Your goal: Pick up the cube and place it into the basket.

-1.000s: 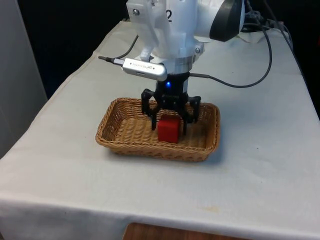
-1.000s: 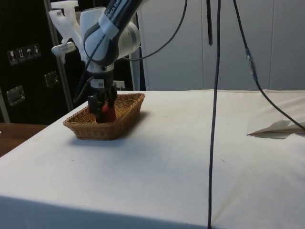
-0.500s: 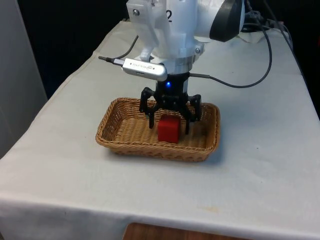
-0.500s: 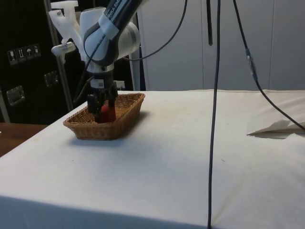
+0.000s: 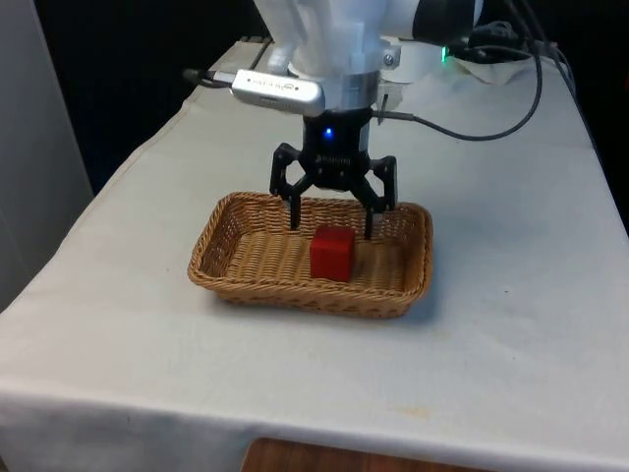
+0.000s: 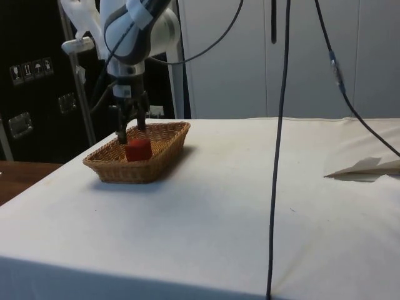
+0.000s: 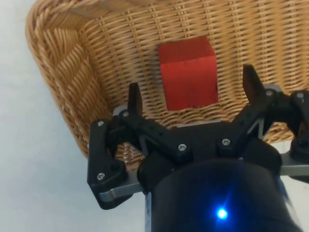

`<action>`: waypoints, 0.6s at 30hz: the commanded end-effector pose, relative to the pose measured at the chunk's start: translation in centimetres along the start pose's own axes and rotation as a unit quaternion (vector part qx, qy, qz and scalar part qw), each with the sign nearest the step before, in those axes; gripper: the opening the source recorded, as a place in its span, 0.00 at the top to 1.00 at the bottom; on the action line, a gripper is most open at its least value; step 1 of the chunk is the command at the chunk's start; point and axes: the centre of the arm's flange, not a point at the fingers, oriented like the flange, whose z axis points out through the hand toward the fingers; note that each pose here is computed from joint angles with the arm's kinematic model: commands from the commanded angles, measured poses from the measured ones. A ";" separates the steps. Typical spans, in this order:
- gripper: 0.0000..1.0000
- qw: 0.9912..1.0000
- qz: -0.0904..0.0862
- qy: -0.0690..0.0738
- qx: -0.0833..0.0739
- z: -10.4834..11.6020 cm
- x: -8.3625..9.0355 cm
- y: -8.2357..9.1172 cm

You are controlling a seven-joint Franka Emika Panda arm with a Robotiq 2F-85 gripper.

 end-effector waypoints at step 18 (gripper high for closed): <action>0.00 1.000 -0.003 0.006 0.001 -5.1 0.6 0.5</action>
